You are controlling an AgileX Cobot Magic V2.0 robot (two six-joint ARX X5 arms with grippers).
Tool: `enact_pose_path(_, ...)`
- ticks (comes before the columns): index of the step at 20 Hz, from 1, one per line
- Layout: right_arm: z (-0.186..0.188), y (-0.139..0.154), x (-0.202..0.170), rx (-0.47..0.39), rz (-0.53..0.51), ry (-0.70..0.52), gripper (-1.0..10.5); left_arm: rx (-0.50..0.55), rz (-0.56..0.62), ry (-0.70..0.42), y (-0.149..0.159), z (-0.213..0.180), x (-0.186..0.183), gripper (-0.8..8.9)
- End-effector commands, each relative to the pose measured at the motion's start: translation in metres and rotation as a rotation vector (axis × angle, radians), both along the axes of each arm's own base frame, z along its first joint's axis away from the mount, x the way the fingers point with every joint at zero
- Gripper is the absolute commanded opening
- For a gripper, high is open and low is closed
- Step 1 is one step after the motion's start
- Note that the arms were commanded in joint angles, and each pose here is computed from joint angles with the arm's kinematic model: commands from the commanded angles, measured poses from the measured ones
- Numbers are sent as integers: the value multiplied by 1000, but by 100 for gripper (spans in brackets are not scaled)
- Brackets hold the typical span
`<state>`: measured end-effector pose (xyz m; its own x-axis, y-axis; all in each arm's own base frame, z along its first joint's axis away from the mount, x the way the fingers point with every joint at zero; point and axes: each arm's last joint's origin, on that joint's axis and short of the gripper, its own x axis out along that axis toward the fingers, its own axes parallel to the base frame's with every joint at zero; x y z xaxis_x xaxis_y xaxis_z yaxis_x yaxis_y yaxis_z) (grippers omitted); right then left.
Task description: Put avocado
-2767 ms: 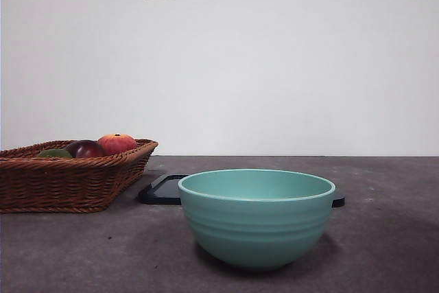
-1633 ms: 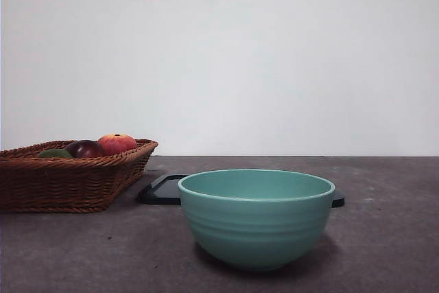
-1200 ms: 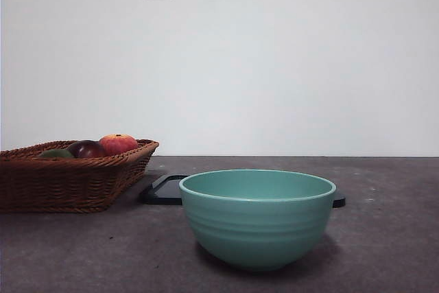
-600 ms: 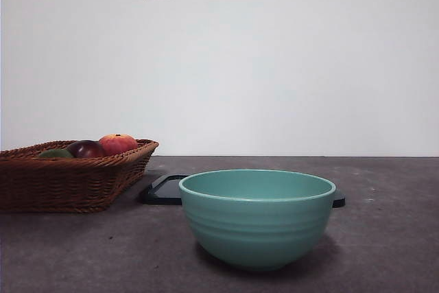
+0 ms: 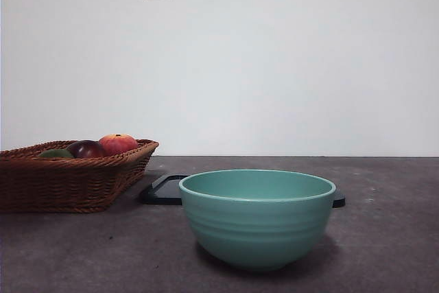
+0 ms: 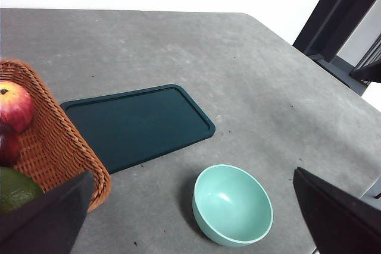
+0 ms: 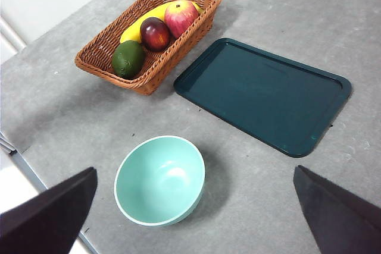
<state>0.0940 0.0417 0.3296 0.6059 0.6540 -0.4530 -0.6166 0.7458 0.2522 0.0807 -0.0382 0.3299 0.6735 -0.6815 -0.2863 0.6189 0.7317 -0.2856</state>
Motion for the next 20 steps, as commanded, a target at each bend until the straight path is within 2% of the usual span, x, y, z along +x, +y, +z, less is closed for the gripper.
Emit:
enact_pose_path(1,6,1,0,3,11,-24,572,-22,-2,2,0,6,-3,750)
enact_pose_path(4,6,1,0,3,11,-24,572,-12,11,66,0,1,-1,745)
enact_pose_path(11,6,1,0,3,11,-24,572,16,243,327,-7,-18,41,745)
enact_pose_path(16,6,1,0,3,11,-24,572,136,331,515,-20,-40,91,745)
enact_pose_path(20,6,1,0,4,11,-24,572,246,369,611,-31,-46,136,713)
